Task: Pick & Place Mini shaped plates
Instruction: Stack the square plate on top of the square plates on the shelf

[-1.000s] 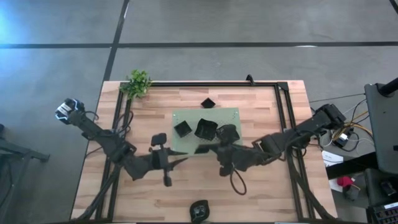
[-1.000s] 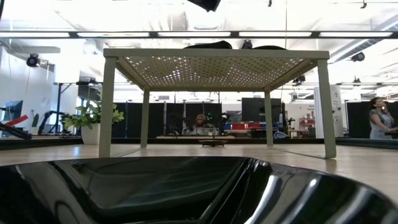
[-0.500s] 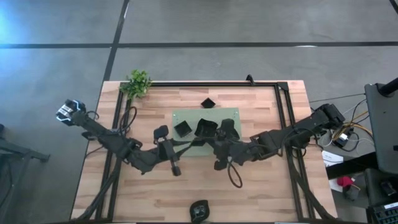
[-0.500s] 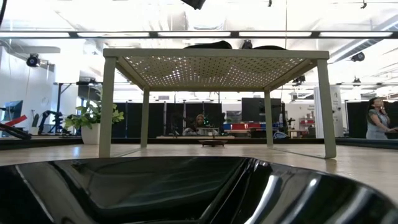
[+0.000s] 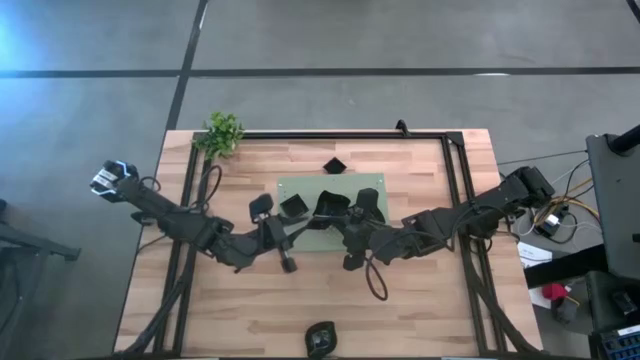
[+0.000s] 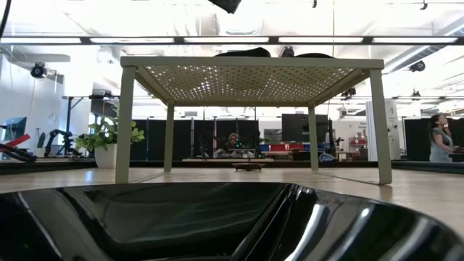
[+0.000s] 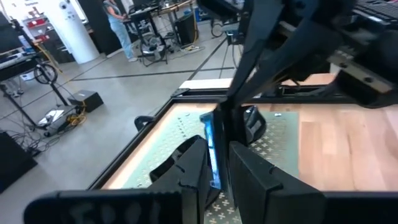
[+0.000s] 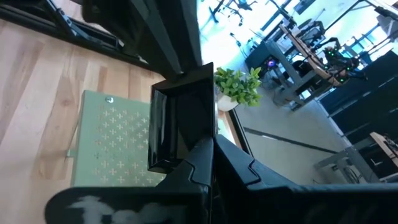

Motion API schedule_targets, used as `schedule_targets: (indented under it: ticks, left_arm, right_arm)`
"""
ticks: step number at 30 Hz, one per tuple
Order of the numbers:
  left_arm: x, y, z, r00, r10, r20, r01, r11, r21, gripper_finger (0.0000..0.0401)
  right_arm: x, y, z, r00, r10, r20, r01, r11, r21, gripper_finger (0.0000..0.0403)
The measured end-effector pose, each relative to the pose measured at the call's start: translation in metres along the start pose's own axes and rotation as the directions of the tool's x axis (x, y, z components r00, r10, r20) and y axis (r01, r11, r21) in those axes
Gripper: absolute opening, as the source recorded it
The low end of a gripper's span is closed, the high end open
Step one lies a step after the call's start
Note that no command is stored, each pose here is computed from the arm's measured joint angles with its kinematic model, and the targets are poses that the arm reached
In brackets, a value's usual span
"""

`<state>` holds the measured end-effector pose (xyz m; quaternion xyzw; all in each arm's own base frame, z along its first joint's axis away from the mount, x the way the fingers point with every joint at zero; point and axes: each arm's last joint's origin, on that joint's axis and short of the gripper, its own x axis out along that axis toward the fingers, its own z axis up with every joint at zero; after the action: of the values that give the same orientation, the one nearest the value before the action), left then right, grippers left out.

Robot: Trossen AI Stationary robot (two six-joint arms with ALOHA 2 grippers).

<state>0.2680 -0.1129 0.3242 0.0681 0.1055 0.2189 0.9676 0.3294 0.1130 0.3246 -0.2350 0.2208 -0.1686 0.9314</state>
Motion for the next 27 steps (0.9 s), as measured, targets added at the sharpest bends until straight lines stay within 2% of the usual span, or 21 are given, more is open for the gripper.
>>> schedule_targets:
  ticks: [22,27]
  left_arm:
    - [0.0044,0.0033,-0.0003,1.0,0.004,-0.005,-0.004,1.0,-0.011,0.0063]
    - [0.0045,0.0039,-0.0003,1.0,0.024,-0.004,-0.024,1.0,-0.01,0.0023]
  right_arm:
    - [-0.0001,-0.0008,0.0036,1.0,-0.008,0.029,0.008,1.0,-0.001,0.0008]
    - [-0.0002,-0.0008,0.0038,1.0,-0.008,0.03,0.008,1.0,0.0,0.0008]
